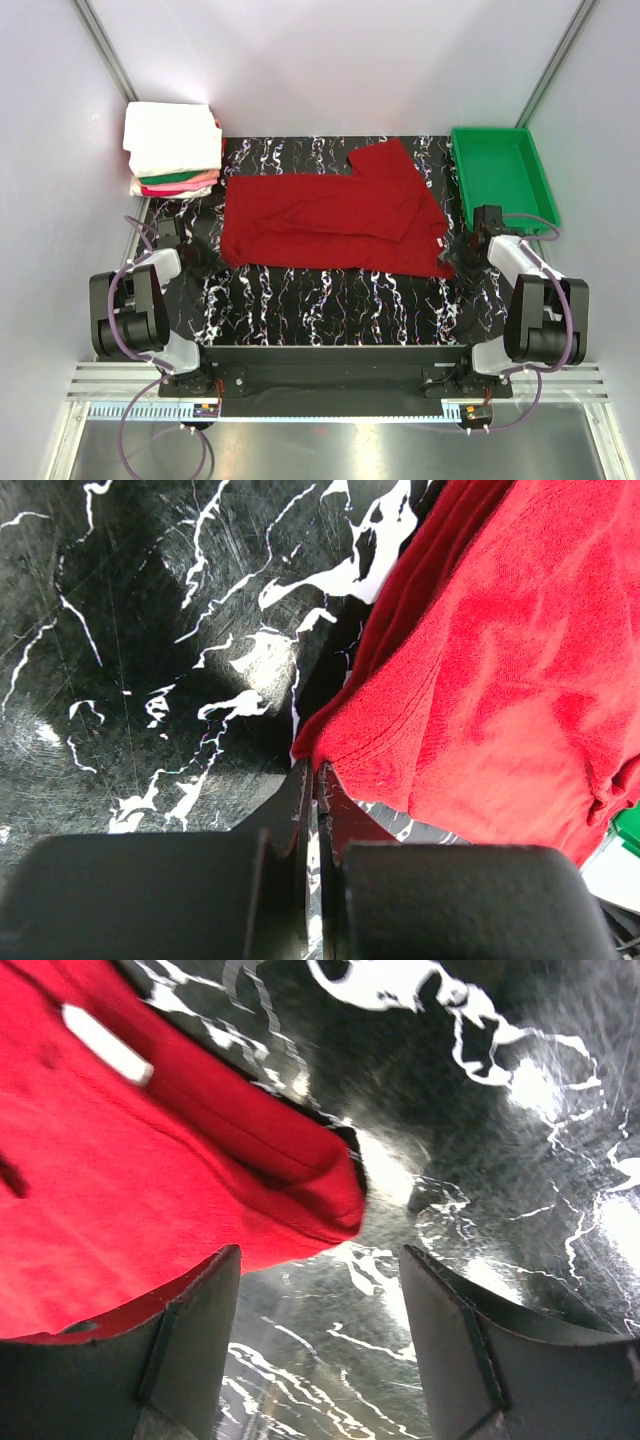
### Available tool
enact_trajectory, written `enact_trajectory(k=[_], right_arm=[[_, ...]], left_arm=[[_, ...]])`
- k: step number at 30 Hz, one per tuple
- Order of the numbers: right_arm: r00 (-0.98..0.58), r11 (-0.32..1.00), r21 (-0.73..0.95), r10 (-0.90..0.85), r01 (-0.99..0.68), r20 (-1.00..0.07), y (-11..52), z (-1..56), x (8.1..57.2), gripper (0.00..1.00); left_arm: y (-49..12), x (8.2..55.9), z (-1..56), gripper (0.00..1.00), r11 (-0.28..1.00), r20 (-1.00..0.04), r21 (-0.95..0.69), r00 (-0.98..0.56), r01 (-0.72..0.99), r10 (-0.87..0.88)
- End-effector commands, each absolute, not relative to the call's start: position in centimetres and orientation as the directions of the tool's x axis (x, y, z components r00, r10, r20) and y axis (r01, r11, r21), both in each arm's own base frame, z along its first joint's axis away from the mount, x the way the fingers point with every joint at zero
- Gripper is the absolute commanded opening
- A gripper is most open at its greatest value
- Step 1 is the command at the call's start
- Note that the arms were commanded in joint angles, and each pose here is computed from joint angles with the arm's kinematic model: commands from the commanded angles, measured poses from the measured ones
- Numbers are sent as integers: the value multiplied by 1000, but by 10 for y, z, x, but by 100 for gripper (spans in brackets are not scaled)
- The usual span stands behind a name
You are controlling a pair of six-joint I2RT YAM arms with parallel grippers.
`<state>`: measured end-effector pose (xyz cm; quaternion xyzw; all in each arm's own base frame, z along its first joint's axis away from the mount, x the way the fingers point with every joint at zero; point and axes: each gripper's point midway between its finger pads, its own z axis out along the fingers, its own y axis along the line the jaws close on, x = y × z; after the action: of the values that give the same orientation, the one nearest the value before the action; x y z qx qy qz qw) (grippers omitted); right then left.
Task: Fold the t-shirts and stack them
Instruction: Fold the tshirt
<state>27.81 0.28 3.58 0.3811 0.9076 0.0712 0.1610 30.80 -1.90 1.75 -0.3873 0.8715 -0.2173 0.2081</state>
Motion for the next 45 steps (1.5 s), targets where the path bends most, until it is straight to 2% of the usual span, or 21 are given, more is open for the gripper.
enact_trajectory(k=[1,3,6,7,11,15,20,26,31,32,33,34,36,37,38,41,44,45], right_arm=[[-646,685,265,729,679,-226,4,26,278,70],[-645,681,278,732,677,-222,6,19,284,68],[-652,680,318,730,660,-206,12,12,295,54],[-653,678,320,731,661,-199,14,10,295,37],[-664,695,285,718,661,-209,7,9,298,0],[-647,705,230,708,671,-282,-12,30,302,0],[-613,701,213,704,681,-359,-32,60,306,0],[-618,702,229,707,675,-343,-26,61,298,0],[-639,707,203,703,678,-312,-24,51,281,0],[-644,707,193,702,680,-305,-24,49,277,4],[-645,706,184,703,684,-299,-24,47,274,12],[-641,702,178,706,690,-300,-25,47,271,34],[-641,704,192,705,684,-302,-23,53,271,66],[-634,703,200,705,682,-317,-24,59,274,76],[-627,704,211,704,678,-334,-24,68,275,85],[-609,710,266,699,652,-374,-22,96,284,86],[-618,717,429,694,549,-370,4,124,302,84],[-639,706,510,690,491,-339,21,132,306,80]], left_arm=[[-13,322,28,0,626,-253,-552,-605,-550,-755],[-13,323,29,0,627,-254,-552,-606,-549,-754],[-13,325,30,0,629,-260,-554,-605,-545,-753],[-13,325,31,0,630,-260,-556,-607,-543,-751],[-9,328,41,0,656,-283,-538,-619,-529,-732],[11,330,69,0,725,-388,-457,-618,-516,-684],[20,328,100,0,756,-453,-423,-607,-499,-653],[13,312,100,0,760,-440,-427,-621,-491,-649],[1,281,89,1,743,-365,-431,-654,-513,-663],[-1,276,91,7,741,-366,-436,-652,-511,-664],[-5,272,92,28,734,-352,-449,-654,-510,-669],[-9,267,97,43,737,-356,-466,-659,-489,-663],[-9,262,103,56,745,-370,-465,-660,-477,-654],[-9,260,108,62,752,-377,-461,-663,-471,-647],[-8,260,116,63,769,-404,-456,-666,-447,-627],[-7,259,138,64,803,-445,-442,-680,-400,-583],[-9,254,153,65,846,-486,-424,-707,-322,-513],[-12,251,154,65,859,-491,-420,-723,-291,-486]])
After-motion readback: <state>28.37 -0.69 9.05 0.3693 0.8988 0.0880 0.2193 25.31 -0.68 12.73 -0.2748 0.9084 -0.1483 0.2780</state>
